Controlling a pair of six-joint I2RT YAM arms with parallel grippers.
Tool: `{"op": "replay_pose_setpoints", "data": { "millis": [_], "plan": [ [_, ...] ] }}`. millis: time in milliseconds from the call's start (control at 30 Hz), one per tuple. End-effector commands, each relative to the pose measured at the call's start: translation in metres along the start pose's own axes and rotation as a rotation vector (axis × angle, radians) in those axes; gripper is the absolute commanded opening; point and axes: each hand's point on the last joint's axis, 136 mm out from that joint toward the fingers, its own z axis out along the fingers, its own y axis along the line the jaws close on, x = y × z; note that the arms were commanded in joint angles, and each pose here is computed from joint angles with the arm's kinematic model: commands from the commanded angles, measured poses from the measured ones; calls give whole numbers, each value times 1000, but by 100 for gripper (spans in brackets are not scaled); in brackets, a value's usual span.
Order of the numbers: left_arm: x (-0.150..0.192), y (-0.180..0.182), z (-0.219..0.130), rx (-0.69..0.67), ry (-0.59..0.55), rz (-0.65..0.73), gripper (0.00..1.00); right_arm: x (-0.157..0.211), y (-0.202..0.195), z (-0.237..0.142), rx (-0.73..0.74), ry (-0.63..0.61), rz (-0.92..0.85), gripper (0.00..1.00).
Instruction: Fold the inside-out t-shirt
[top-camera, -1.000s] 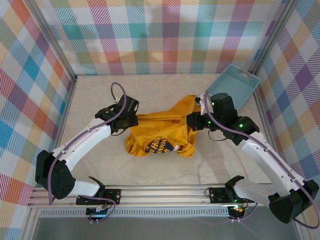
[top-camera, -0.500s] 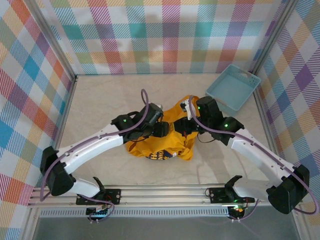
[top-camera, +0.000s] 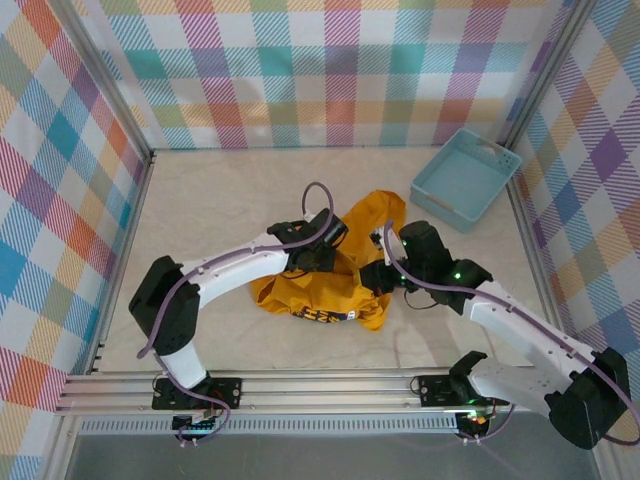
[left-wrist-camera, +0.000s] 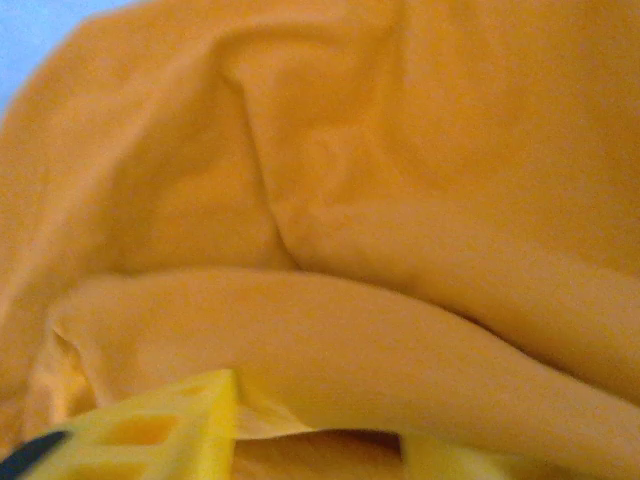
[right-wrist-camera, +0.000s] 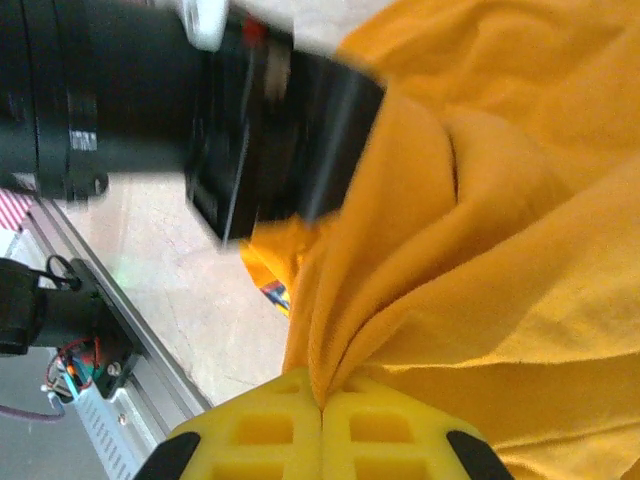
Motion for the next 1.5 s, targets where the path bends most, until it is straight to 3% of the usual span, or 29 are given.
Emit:
{"op": "replay_pose_setpoints", "data": {
  "millis": [0,67,167,233,300,500,700,867,1033,1267,1367,1467],
  "plan": [
    [-34,8,11,-54,-63,-52,32,10,-29,5,120,-19,92,0],
    [-40,5,18,-56,-50,-48,31,23,-58,11,242,6,163,2],
    [-42,-7,25,-42,-15,-29,30,31,-93,12,391,31,260,16],
    [-38,-13,22,-26,2,-19,34,27,-105,7,474,37,268,27],
    [-31,-16,8,-34,2,3,40,18,-111,-3,549,39,244,32],
    [17,-48,-32,159,35,-24,56,-10,-87,-22,502,22,100,47],
    [42,-60,-6,194,93,-91,57,-20,-54,-3,316,51,74,44],
    [49,-62,18,170,111,-131,46,-14,-43,29,207,128,133,38],
    [61,-53,20,193,86,-185,21,1,-70,55,287,180,184,37],
    [76,-45,-12,297,-51,-197,9,24,-127,62,493,237,247,17],
    [86,-45,-19,326,-90,-176,7,28,-124,57,483,245,223,10],
    [91,-44,-19,353,-101,-170,3,23,-108,44,436,213,178,12]
  ]
}}
